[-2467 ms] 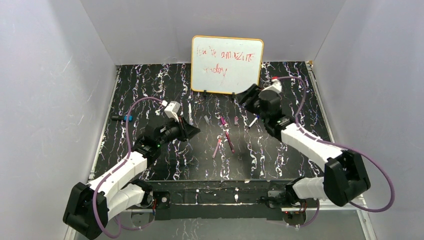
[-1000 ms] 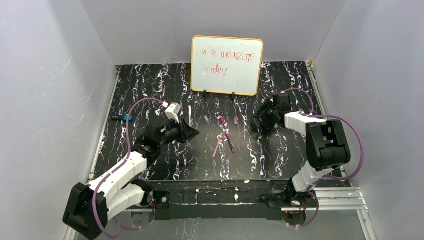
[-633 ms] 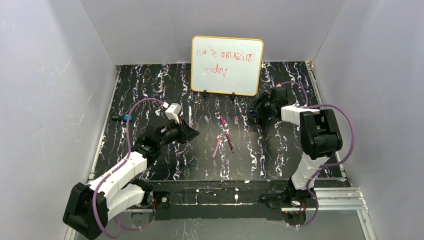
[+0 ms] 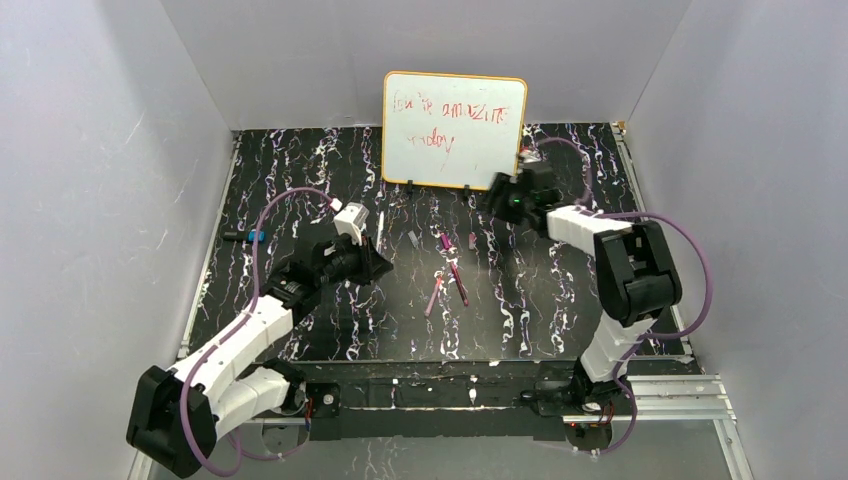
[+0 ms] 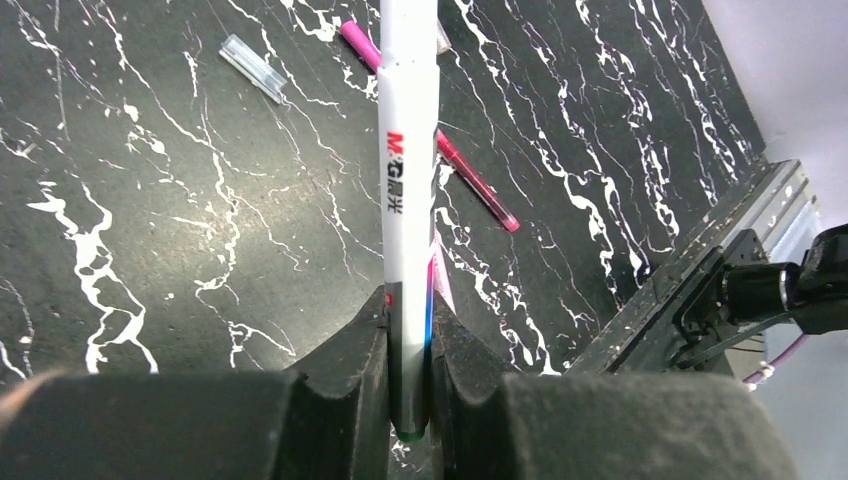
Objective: Insert the pens into the pen caps
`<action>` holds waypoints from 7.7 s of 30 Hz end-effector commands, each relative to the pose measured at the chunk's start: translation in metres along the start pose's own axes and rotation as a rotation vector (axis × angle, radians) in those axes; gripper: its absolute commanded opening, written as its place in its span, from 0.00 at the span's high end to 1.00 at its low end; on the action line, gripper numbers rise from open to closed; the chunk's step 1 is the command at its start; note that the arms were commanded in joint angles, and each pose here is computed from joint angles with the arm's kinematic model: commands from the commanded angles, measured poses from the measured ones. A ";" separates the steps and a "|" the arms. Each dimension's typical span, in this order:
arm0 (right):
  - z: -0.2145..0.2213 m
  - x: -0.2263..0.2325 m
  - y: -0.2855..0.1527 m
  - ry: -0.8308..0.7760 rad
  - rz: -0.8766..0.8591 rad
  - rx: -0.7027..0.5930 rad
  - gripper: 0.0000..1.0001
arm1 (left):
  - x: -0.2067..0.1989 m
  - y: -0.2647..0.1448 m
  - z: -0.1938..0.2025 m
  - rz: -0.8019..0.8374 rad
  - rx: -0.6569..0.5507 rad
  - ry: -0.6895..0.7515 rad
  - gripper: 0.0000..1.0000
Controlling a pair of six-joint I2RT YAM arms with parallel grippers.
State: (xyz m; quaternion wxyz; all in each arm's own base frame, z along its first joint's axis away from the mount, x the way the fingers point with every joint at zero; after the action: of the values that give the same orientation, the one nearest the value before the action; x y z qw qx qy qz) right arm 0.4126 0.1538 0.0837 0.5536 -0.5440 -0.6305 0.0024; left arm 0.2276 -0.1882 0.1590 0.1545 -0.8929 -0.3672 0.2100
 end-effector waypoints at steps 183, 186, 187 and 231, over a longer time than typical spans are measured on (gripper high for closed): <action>0.105 0.349 -0.190 -0.357 -0.997 -0.125 0.78 | -0.054 -0.037 -0.042 0.298 -0.274 0.017 1.00; 0.114 0.346 -0.193 -0.358 -1.000 -0.110 0.78 | -0.055 -0.037 -0.042 0.301 -0.273 0.015 1.00; 0.116 0.345 -0.195 -0.356 -0.999 -0.108 0.78 | -0.055 -0.037 -0.042 0.302 -0.274 0.014 1.00; 0.140 0.329 -0.197 -0.369 -0.995 -0.072 0.78 | -0.049 -0.039 -0.043 0.258 -0.286 0.017 1.00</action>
State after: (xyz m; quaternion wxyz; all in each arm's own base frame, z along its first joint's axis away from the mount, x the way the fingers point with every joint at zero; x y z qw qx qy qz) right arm 0.2481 0.3844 0.3566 0.3684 -0.2009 -0.8949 -0.1517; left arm 0.1951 -0.2033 0.2234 0.0039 -0.9444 -0.2778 0.1756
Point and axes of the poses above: each gripper's point midway between its finger pads, its own y axis out along the fingers, its own x axis along the line the jaws close on, z = x × y, the point moved 3 cm from there along -y, back along the fingers, and after that the axes turned 15 degrees about y, right-handed, at the moved point
